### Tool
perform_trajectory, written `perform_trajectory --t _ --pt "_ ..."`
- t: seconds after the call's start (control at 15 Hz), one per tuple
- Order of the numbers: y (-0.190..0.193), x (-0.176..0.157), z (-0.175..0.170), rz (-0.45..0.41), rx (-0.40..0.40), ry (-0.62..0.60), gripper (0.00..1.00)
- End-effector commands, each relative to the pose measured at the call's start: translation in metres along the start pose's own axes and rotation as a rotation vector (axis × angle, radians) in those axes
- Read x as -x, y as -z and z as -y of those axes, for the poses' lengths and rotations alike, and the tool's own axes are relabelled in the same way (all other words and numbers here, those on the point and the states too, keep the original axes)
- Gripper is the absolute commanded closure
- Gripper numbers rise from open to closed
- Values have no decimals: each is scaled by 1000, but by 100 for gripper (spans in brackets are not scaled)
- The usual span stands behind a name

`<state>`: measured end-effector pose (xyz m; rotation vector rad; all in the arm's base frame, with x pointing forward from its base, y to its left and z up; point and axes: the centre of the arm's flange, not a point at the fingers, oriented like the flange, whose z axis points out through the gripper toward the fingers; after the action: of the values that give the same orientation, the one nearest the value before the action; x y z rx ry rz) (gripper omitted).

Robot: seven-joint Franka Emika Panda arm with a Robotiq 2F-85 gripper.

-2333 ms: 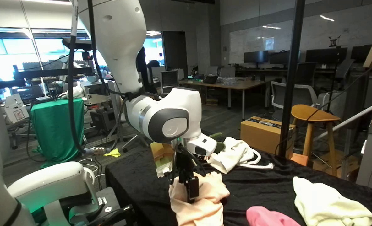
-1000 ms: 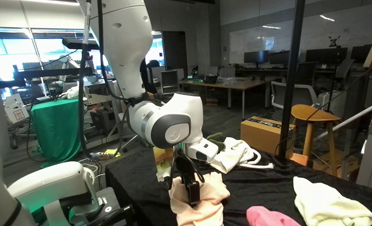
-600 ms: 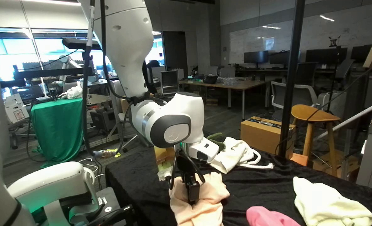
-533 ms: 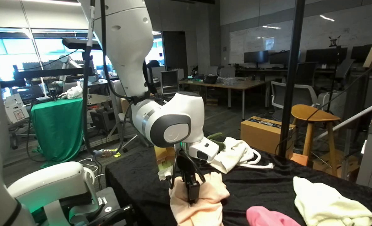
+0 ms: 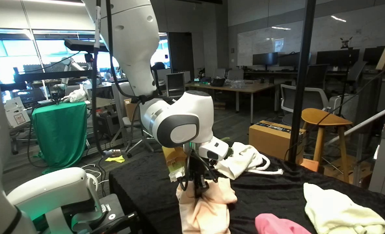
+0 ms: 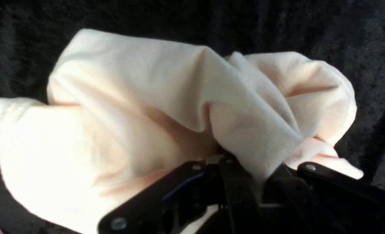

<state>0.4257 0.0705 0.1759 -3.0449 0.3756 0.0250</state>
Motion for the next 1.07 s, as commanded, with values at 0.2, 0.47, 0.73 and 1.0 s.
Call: perform_trajectory --t 0.2,0.47,0.73,1.0 --pt "43 -8 12 -124 -78 51 91" --pt "86 -15 30 -256 -113 71 91" --pt "115 -22 57 -363 -138 95 91" --pt "132 -23 88 -404 -153 153 91"
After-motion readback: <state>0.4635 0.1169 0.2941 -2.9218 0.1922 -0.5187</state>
